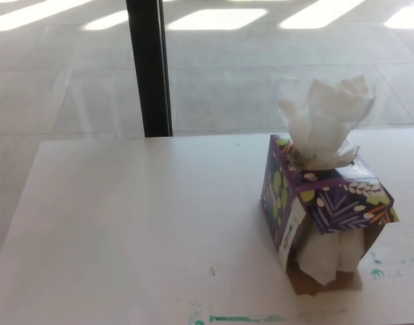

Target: The robot uses its right hand to pull out a tissue from the tissue box kept in the middle of the desk and put it on the right side

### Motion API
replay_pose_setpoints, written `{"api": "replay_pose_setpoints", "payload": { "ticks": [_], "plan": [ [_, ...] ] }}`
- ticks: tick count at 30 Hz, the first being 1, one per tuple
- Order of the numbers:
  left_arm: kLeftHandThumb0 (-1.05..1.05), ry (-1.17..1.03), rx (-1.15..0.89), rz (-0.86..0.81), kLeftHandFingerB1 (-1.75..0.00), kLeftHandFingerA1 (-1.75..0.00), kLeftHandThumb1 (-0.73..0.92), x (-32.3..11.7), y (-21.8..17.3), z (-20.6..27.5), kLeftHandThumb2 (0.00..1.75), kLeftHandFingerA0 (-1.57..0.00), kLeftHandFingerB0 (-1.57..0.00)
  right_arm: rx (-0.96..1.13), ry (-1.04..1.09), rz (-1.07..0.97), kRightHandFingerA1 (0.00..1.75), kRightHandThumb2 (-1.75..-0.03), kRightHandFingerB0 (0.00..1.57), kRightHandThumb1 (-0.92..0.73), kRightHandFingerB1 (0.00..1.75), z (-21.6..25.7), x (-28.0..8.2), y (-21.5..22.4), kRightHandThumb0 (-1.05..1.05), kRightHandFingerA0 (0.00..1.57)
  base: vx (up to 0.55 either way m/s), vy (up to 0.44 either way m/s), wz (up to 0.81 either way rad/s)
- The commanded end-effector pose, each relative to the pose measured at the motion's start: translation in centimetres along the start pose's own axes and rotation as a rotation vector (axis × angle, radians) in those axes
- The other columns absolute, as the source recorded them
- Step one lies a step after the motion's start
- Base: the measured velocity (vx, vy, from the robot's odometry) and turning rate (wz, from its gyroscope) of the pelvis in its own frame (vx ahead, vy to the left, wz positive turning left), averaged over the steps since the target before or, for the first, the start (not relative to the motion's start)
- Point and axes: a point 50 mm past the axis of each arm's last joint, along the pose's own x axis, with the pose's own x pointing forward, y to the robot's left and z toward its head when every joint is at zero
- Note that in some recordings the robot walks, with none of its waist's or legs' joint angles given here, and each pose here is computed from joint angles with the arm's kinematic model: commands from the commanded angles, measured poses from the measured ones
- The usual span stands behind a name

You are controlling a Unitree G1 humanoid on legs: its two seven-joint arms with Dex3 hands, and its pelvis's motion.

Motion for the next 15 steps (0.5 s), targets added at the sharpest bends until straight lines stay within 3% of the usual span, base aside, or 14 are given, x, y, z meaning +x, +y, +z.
{"api": "replay_pose_setpoints", "payload": {
  "ticks": [1, 2, 4, 5, 9, 10, 11, 15],
  "plan": [
    [-1.05, -0.042, -0.086, -0.071, -1.13, -1.21, 0.22, -0.4, 1.1, 0.6, 0.85, -0.83, -0.8, 0.063, -0.081, 0.014, 0.58, -0.64, 0.12, -0.79, 0.46, 0.7, -0.5, -2.3, -0.86, 0.33, 0.0, 0.0, 0.0],
    [-1.05, -0.044, -0.085, -0.07, -1.17, -1.22, 0.22, -0.4, 1.1, 0.6, 0.85, -0.77, -0.68, 0.084, -0.081, 0.006, 0.6, -0.65, 0.11, -0.79, 0.48, 0.7, -0.5, -2.5, -0.87, 0.31, 0.0, 0.0, 0.0],
    [-1.05, -0.034, -0.093, -0.053, -1.17, -1.22, 0.24, -0.3, 1.2, 0.5, 0.86, -0.8, -0.63, 0.102, -0.074, -0.02, 0.59, -0.66, 0.11, -0.8, 0.45, 0.7, -0.6, -3.1, -0.91, 0.32, 0.0, 0.0, 0.0],
    [-1.05, -0.036, -0.097, -0.05, -1.18, -1.22, 0.24, -0.3, 1.2, 0.5, 0.87, -0.79, -0.61, 0.199, -0.091, -0.023, 0.66, -1.02, 0.07, -0.59, 0.48, 0.8, -0.7, -3.6, -0.87, 0.27, 0.0, 0.0, 0.0],
    [-1.05, -0.05, -0.113, -0.033, -1.18, -1.23, 0.24, -0.5, 1.6, 0.3, 0.87, -0.82, -0.72, 0.335, -0.14, -0.103, 0.71, -1.04, 0.03, -0.64, 0.47, 1.9, -0.7, -5.4, -0.86, 0.26, 0.0, 0.0, 0.0],
    [-1.05, -0.053, -0.118, -0.035, -1.19, -1.25, 0.23, -0.5, 1.6, 0.3, 0.84, -0.81, -0.78, 0.35, -0.158, -0.131, 0.81, -0.65, 0.05, -0.82, 0.51, 2.5, -0.6, -5.9, -0.81, 0.23, 0.0, 0.0, 0.0],
    [-1.05, -0.056, -0.15, -0.04, -1.18, -1.26, 0.24, -0.6, 1.7, 0.2, 0.83, -0.77, -0.71, 0.345, -0.23, -0.226, 0.68, -1.06, 0.03, -0.66, 0.48, 4.8, -0.6, -7.8, -0.82, 0.26, 0.0, 0.0, 0.0],
    [-1.05, -0.078, -0.182, -0.049, -1.21, -1.28, 0.29, -0.6, 1.8, 0.4, 0.79, -0.7, -0.59, 0.342, -0.354, -0.281, 0.69, -1.04, 0.09, -0.62, 0.53, 8.9, -0.8, -9.8, -0.88, 0.27, 0.0, 0.0, 0.0]
  ]
}}
